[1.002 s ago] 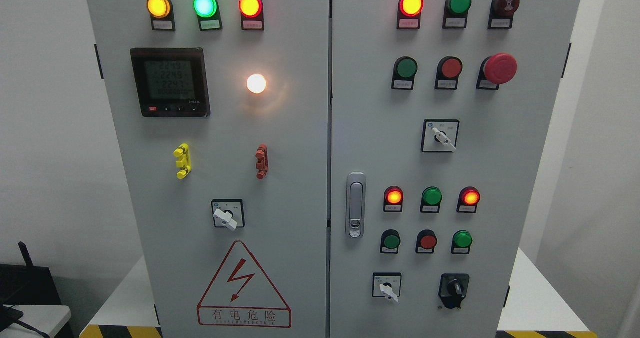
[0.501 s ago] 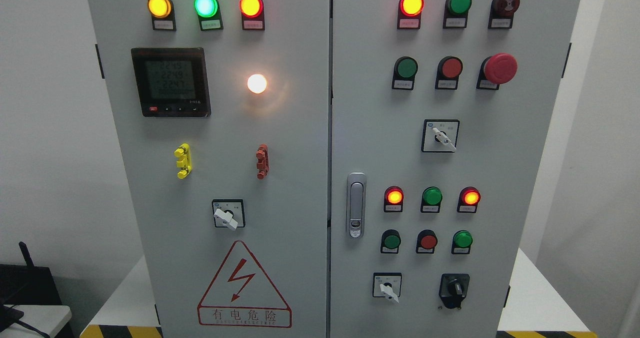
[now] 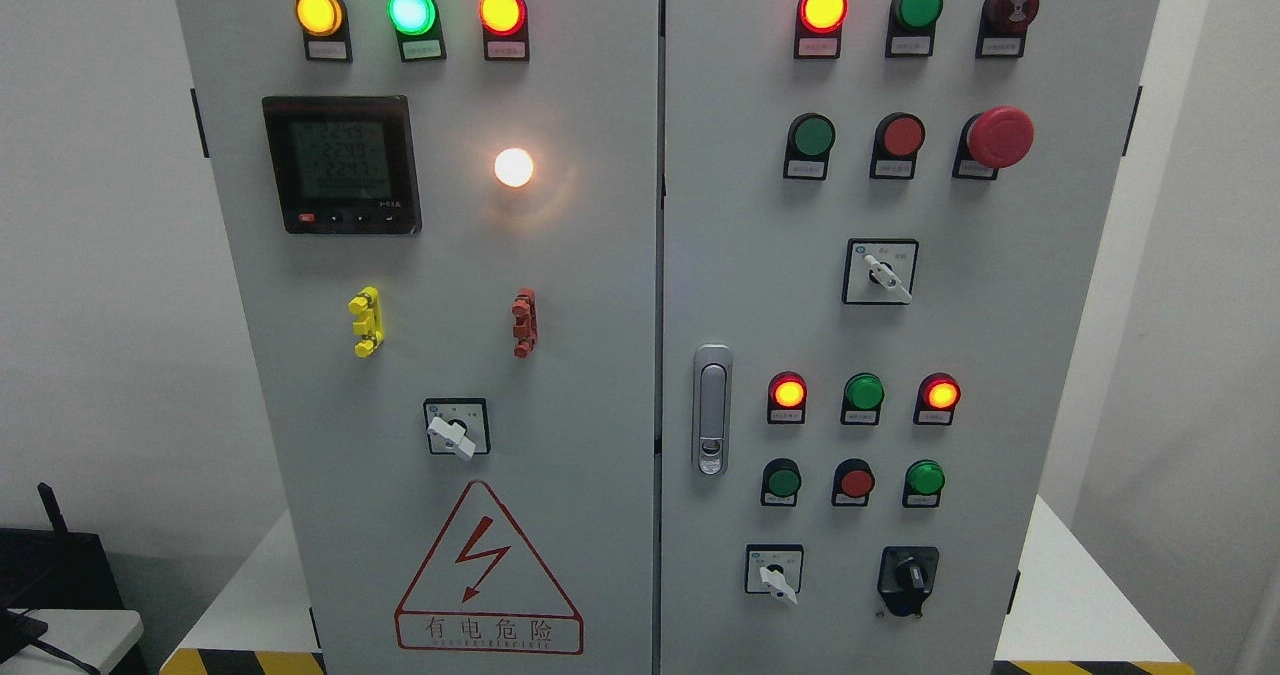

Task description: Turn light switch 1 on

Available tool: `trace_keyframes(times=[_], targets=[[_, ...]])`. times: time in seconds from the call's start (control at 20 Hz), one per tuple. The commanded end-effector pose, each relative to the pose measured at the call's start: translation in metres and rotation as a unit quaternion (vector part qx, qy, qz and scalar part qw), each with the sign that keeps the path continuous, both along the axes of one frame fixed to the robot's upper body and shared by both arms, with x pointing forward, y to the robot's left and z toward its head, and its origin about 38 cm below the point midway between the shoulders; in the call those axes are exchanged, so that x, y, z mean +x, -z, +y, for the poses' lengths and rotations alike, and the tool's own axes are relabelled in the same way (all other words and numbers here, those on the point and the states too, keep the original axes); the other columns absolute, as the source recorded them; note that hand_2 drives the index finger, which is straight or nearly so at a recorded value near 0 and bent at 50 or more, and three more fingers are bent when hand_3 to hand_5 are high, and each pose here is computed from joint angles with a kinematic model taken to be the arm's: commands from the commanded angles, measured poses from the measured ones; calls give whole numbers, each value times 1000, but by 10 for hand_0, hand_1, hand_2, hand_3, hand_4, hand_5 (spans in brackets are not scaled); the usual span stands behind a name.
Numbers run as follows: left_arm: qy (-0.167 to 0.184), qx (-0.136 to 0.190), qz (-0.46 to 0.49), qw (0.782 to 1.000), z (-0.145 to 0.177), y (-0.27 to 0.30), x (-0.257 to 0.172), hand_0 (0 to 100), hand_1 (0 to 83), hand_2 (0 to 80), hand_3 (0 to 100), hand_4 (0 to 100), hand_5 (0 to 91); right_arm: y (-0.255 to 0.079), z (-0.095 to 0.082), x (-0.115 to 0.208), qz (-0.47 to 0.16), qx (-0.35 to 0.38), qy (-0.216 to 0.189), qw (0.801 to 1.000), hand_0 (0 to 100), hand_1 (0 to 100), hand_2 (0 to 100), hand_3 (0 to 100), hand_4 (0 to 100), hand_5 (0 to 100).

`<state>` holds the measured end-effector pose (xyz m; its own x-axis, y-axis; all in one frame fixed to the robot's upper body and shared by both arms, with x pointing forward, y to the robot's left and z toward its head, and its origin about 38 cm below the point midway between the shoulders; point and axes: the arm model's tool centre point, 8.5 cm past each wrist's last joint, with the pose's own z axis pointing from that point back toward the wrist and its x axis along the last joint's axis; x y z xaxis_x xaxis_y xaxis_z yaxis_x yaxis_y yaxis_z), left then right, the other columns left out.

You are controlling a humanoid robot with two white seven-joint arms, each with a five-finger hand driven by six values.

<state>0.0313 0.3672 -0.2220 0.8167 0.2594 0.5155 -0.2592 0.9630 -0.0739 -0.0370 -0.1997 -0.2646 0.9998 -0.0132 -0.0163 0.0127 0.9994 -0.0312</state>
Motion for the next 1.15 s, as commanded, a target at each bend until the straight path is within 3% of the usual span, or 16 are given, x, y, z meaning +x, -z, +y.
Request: trace_keyframes(times=[0.0, 0.3, 0.7, 1.1], targets=[[44, -100, 174, 979, -64, 28, -77, 442, 0, 0, 0, 0, 0, 0, 1, -1, 0, 1, 4, 1000, 120, 389, 0, 0, 0, 0], [125, -72, 200, 969, -79, 34, -52, 451, 0, 0, 0, 0, 0, 0, 0, 0, -1, 0, 4, 1000, 120, 389, 0, 0, 0, 0], [140, -85, 200, 966, -105, 38, -35, 455, 0, 0, 0, 0, 0, 0, 0, -1, 0, 0, 4, 1000, 120, 389, 0, 0, 0, 0], [149, -79, 204, 964, -100, 38, -37, 454, 0, 0, 0, 0, 0, 0, 1, 0, 0, 1, 4, 1000, 120, 389, 0, 0, 0, 0]])
